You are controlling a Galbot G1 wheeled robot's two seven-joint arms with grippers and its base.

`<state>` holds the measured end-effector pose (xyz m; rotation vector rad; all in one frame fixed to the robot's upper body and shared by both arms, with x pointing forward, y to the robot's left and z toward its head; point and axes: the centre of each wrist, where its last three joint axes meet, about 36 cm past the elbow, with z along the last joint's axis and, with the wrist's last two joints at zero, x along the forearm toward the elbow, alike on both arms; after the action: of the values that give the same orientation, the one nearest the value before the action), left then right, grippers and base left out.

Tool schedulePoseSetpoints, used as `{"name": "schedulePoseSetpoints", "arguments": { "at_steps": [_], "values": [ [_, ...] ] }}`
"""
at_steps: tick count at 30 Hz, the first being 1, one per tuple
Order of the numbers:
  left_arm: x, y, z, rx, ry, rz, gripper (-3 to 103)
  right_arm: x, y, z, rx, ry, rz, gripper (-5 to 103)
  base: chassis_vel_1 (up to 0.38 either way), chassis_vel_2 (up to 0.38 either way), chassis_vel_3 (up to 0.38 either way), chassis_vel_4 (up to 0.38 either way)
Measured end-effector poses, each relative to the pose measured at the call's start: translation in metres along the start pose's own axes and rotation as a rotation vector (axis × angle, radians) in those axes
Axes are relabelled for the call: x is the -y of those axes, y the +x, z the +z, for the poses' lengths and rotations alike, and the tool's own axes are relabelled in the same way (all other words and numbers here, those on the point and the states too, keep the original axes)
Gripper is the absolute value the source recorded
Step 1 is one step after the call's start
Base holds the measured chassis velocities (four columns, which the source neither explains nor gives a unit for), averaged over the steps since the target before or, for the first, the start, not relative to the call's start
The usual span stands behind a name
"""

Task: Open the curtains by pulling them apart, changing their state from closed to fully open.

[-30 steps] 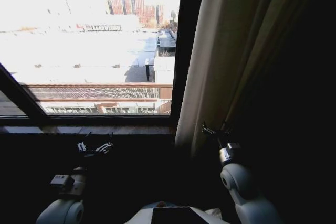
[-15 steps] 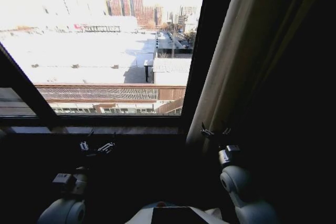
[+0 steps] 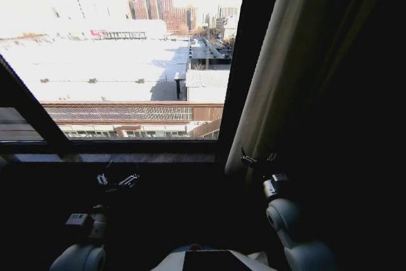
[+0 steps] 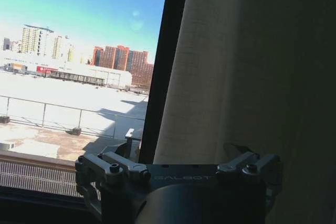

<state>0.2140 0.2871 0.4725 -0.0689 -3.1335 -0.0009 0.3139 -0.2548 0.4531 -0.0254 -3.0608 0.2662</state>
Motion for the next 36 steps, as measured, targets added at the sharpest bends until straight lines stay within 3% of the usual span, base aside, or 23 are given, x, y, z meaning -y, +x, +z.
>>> {"name": "schedulePoseSetpoints", "arguments": {
  "at_steps": [36],
  "values": [
    [0.005, -0.001, 0.004, -0.004, -0.001, -0.008, 100, -0.001, -0.015, 0.007, -0.011, -0.012, -0.002, 100, -0.031, 0.029, 0.030, -0.036]
  ]
}}
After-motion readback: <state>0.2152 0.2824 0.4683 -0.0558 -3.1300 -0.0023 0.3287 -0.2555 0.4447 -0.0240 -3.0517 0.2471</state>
